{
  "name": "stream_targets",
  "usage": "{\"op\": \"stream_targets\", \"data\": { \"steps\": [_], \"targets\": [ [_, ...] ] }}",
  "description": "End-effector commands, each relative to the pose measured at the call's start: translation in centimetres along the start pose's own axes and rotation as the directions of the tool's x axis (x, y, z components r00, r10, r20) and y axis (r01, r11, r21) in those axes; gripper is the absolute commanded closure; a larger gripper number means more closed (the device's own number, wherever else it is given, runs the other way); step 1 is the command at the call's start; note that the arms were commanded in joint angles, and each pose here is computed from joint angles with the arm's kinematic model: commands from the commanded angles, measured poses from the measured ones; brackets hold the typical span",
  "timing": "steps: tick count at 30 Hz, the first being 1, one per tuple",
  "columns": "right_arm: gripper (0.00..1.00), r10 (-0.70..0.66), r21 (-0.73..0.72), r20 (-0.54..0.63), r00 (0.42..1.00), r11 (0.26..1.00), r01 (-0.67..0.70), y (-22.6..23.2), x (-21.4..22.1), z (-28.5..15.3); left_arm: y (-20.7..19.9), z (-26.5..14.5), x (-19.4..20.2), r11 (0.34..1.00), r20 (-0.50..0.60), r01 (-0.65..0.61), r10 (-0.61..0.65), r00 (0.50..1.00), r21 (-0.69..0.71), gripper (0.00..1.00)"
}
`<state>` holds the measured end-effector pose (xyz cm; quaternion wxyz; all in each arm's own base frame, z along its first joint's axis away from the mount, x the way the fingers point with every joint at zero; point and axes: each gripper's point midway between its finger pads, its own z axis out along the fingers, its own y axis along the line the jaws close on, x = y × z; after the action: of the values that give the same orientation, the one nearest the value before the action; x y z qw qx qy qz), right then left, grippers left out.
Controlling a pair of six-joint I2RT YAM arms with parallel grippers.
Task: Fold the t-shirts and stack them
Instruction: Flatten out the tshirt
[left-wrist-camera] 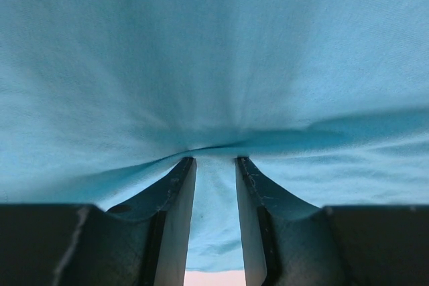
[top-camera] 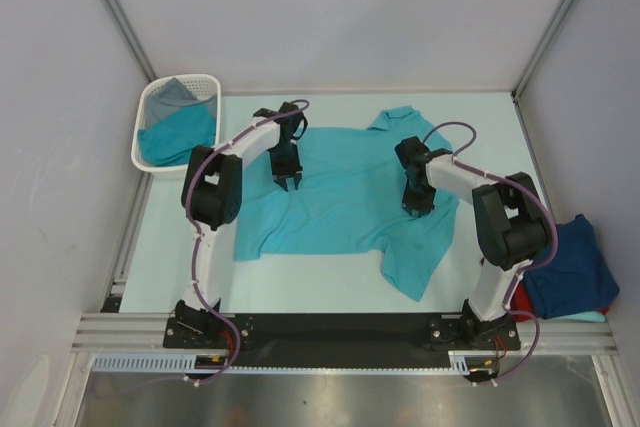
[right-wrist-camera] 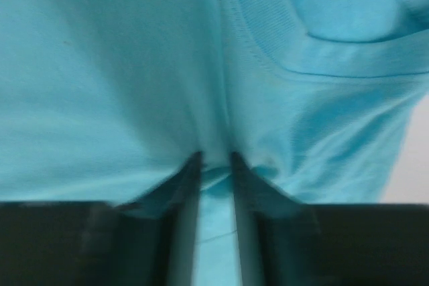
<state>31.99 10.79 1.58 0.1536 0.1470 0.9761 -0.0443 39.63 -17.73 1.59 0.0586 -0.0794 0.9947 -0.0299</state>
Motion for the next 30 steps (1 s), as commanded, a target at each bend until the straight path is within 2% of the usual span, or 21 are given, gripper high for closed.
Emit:
{"op": "stream_targets", "data": {
  "steps": [1, 4, 6, 8, 10, 11, 12, 13, 15, 16, 18, 19, 21, 26, 30],
  "targets": [
    [0.59, -0.078, 0.038, -0.062, 0.995, 0.996, 0.081, -0.5, 2.7, -1.3, 0.4, -1.3, -3.2, 1.000, 0.144, 0.015, -0.014, 0.989, -0.004, 0.62],
    [0.37, -0.061, -0.049, 0.075, 0.995, 0.997, 0.064, 2.5, -1.2, -5.4, -0.7, -6.0, -3.9, 0.999, 0.253, 0.000, -0.012, 0.967, 0.049, 0.56],
    [0.29, -0.050, -0.087, 0.143, 0.989, 0.994, 0.063, 3.7, -3.2, -7.7, -1.4, -11.2, -4.4, 0.995, 0.360, -0.017, -0.021, 0.933, 0.102, 0.53],
    [0.25, -0.057, -0.111, 0.222, 0.973, 0.990, 0.083, 5.0, -5.2, -11.1, -2.2, -14.3, -3.6, 0.989, 0.422, -0.052, -0.010, 0.907, 0.136, 0.49],
    [0.25, -0.084, -0.090, 0.244, 0.966, 0.990, 0.109, 5.0, -5.1, -12.6, -2.4, -17.4, -1.5, 0.981, 0.480, -0.096, 0.004, 0.877, 0.167, 0.45],
    [0.25, -0.086, -0.093, 0.248, 0.965, 0.989, 0.112, 4.8, -4.7, -13.1, -2.2, -17.7, -0.7, 0.981, 0.488, -0.104, 0.009, 0.873, 0.166, 0.42],
    [0.25, -0.095, -0.084, 0.239, 0.966, 0.990, 0.118, 4.4, -4.1, -13.2, -1.3, -16.2, 1.3, 0.983, 0.458, -0.107, 0.027, 0.889, 0.149, 0.42],
    [0.25, -0.105, -0.081, 0.241, 0.965, 0.988, 0.128, 4.5, -3.3, -13.2, -1.5, -17.4, 2.6, 0.976, 0.482, -0.128, 0.028, 0.876, 0.177, 0.41],
    [0.26, -0.108, -0.068, 0.230, 0.967, 0.990, 0.127, 3.2, -1.1, -12.8, 0.0, -15.3, 5.5, 0.983, 0.445, -0.128, 0.058, 0.894, 0.129, 0.41],
    [0.26, -0.109, -0.068, 0.226, 0.968, 0.989, 0.128, 2.8, -0.1, -12.6, -0.1, -15.9, 6.9, 0.980, 0.456, -0.147, 0.070, 0.887, 0.137, 0.41],
    [0.28, -0.108, -0.064, 0.190, 0.976, 0.990, 0.122, 1.8, 3.1, -11.8, 1.4, -13.9, 9.4, 0.985, 0.425, -0.154, 0.106, 0.899, 0.080, 0.41],
    [0.28, -0.101, -0.068, 0.169, 0.980, 0.991, 0.114, 1.6, 4.2, -11.6, 1.6, -14.2, 10.6, 0.983, 0.425, -0.163, 0.113, 0.898, 0.082, 0.42],
    [0.30, -0.113, -0.054, 0.133, 0.985, 0.991, 0.121, 1.0, 6.7, -10.7, 2.6, -13.0, 12.5, 0.983, 0.401, -0.175, 0.139, 0.906, 0.053, 0.43],
    [0.35, -0.152, -0.056, 0.127, 0.980, 0.985, 0.160, 1.4, 9.2, -10.1, 4.9, -12.1, 14.4, 0.987, 0.392, -0.157, 0.149, 0.908, -0.012, 0.46],
    [0.36, -0.178, -0.045, 0.195, 0.964, 0.981, 0.190, 2.0, 10.8, -10.8, 7.1, -11.1, 16.3, 0.994, 0.365, -0.099, 0.110, 0.925, -0.049, 0.63]
  ]
}}
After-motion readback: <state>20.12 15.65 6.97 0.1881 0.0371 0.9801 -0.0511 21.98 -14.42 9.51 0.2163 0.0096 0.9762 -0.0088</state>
